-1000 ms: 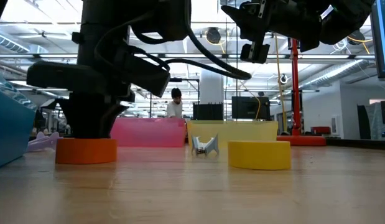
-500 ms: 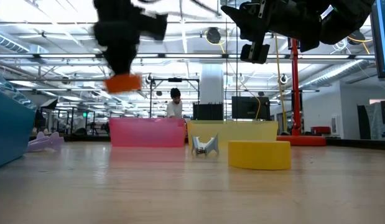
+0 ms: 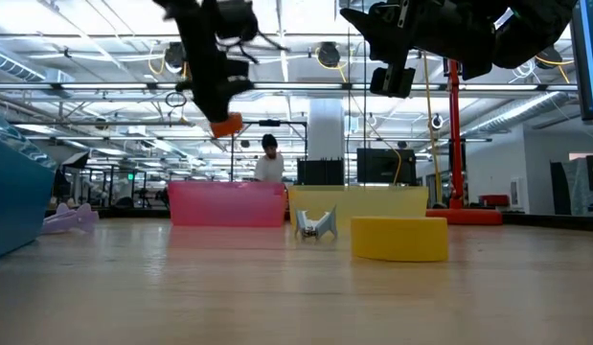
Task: Pick and place Stapler, Stapler remover, tape
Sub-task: Put the orange tape into the red bin
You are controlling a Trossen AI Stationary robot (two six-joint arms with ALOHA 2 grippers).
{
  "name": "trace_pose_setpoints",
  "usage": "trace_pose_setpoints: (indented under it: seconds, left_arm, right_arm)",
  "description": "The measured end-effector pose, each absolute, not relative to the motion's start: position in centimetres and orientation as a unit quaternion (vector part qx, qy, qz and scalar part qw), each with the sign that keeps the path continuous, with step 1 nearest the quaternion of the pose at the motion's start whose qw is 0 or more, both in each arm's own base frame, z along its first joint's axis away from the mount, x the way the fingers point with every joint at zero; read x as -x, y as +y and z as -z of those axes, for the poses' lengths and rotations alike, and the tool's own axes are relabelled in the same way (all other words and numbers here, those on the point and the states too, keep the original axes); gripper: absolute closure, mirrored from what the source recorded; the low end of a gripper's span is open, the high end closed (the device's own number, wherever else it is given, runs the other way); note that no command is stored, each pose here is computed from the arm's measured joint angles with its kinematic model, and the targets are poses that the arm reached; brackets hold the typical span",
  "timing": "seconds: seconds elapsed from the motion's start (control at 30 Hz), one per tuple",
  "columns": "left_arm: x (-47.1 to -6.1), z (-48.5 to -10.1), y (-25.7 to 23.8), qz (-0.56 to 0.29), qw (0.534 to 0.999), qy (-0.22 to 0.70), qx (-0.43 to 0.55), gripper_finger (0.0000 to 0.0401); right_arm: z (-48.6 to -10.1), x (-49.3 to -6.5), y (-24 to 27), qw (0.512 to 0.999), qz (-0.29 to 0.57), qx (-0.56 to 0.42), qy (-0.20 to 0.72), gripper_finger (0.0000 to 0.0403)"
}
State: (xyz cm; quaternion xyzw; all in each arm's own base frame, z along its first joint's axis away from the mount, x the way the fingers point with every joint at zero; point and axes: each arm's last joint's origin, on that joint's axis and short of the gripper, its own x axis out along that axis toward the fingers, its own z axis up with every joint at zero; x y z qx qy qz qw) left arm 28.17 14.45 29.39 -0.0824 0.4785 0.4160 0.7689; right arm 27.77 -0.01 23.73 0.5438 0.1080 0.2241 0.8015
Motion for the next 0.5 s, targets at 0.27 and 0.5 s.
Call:
trace_pose_setpoints:
  seconds: [0.27, 0.5]
  left_arm:
    - [-29.2, -24.6, 19.4, -0.398, 0.753, 0.504, 0.144, 0.0362]
    - [-30.7, -19.2, 19.9, -0.371, 0.707, 0.584, 0.143, 0.0362]
  right_arm:
    - [-23.7, -27.8, 0.0, 0.802, -0.223, -0.543, 0.11, 0.0234]
    - [-23.6, -27.8, 0.0, 0.803, -0.221, -0.542, 0.112, 0.0234]
